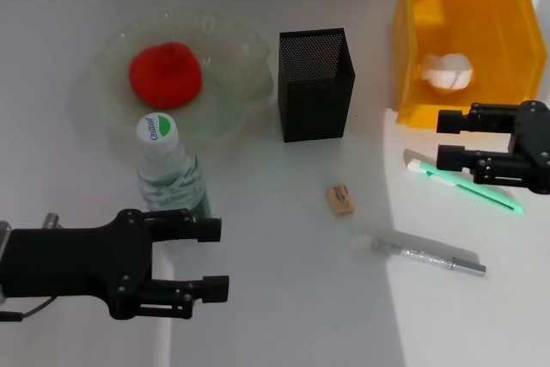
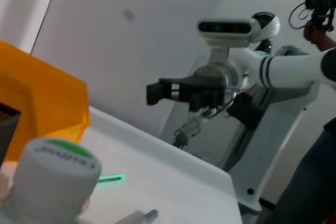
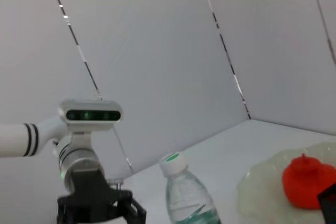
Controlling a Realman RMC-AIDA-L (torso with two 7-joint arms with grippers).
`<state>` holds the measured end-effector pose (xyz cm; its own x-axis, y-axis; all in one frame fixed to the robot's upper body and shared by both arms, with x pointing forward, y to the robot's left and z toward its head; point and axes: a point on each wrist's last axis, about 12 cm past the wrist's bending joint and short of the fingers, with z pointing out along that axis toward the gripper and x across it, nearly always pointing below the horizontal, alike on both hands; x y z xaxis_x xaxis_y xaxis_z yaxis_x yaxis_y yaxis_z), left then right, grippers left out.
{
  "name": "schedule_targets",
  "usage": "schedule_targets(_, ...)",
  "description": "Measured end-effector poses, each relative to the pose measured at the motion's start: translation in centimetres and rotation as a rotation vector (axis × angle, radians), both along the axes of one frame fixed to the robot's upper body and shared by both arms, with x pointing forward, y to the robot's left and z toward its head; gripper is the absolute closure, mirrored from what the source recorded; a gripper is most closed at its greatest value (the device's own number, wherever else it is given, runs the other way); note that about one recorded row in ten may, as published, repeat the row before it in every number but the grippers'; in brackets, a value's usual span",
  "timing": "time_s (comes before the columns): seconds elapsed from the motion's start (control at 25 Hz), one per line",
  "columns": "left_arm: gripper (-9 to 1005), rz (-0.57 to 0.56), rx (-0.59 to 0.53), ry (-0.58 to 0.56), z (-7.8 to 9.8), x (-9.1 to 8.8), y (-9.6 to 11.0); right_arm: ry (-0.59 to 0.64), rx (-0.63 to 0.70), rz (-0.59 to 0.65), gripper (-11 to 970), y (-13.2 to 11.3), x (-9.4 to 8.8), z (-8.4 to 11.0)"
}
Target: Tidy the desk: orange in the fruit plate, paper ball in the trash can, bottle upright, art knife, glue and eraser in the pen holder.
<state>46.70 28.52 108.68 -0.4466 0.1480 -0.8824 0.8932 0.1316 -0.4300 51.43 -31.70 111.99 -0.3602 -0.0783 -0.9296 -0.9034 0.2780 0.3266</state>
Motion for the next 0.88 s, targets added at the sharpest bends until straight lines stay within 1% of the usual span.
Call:
schedule_targets(0.08, 198, 0.028, 0.019, -0.001, -0.9, -0.1, -0.1, 0.014, -0.031, -0.006, 358, -0.2, 0.7, 1.2)
schedule_targets(0.12, 198, 0.051, 0.026, -0.005, -1.7, -0.2, -0.2, 0.035, -0.084, -0.006, 358, -0.3, 1.6, 2.7)
schedule_targets(0.16, 198, 0.051, 0.026, -0.005, -1.7, -0.2, -0.2, 0.035, -0.084, -0.006, 358, -0.3, 1.6, 2.7)
schedule_targets(0.24, 198, 0.069, 0.03, -0.009, -2.4, -0.2, -0.4, 0.069, -0.158, 0.008, 358, 0.0, 2.3, 4.3)
schedule_targets(0.28, 198, 0.077, 0.037, -0.011, -2.6, -0.2, -0.4, 0.091, -0.216, 0.016, 358, 0.3, 2.7, 5.1)
schedule_targets(0.32, 198, 0.086, 0.047, -0.015, -2.9, -0.2, -0.4, 0.132, -0.353, 0.024, 358, 1.1, 3.5, 6.9)
schedule_targets(0.36, 198, 0.086, 0.047, -0.015, -2.9, -0.2, -0.4, 0.132, -0.353, 0.024, 358, 1.1, 3.5, 6.9)
schedule_targets(0.44, 198, 0.1, 0.077, -0.011, -3.6, -0.1, -0.7, 0.166, -0.5, 0.021, 358, 2.1, 4.0, 8.5)
schedule_targets(0.48, 198, 0.099, 0.084, -0.005, -3.8, -0.1, -0.8, 0.173, -0.583, 0.02, 358, 2.8, 4.2, 9.4)
schedule_targets(0.52, 198, 0.096, 0.089, -0.002, -3.9, -0.1, -0.9, 0.181, -0.729, 0.008, 358, 4.2, 4.3, 10.7)
schedule_targets(0.56, 198, 0.096, 0.089, -0.002, -3.9, -0.1, -0.9, 0.181, -0.729, 0.008, 358, 4.2, 4.3, 10.7)
schedule_targets(0.64, 197, 0.092, 0.091, -0.001, -4.0, -0.1, -1.0, 0.189, -0.861, -0.014, 358, 5.7, 4.3, 11.3)
schedule_targets(0.68, 197, 0.091, 0.092, -0.002, -4.0, -0.1, -1.1, 0.19, -0.915, -0.015, 358, 6.5, 4.3, 11.3)
schedule_targets(0.72, 197, 0.091, 0.092, -0.002, -4.0, -0.1, -1.1, 0.196, -1.004, -0.012, 358, 7.8, 4.2, 11.0)
schedule_targets(0.76, 198, 0.091, 0.092, -0.002, -4.0, -0.1, -1.1, 0.196, -1.004, -0.012, 359, 7.8, 4.2, 11.0)
schedule_targets(0.88, 198, 0.091, 0.092, -0.003, -4.0, 0.0, -1.2, 0.192, -1.1, 0.016, 359, 9.4, 4.0, 9.9)
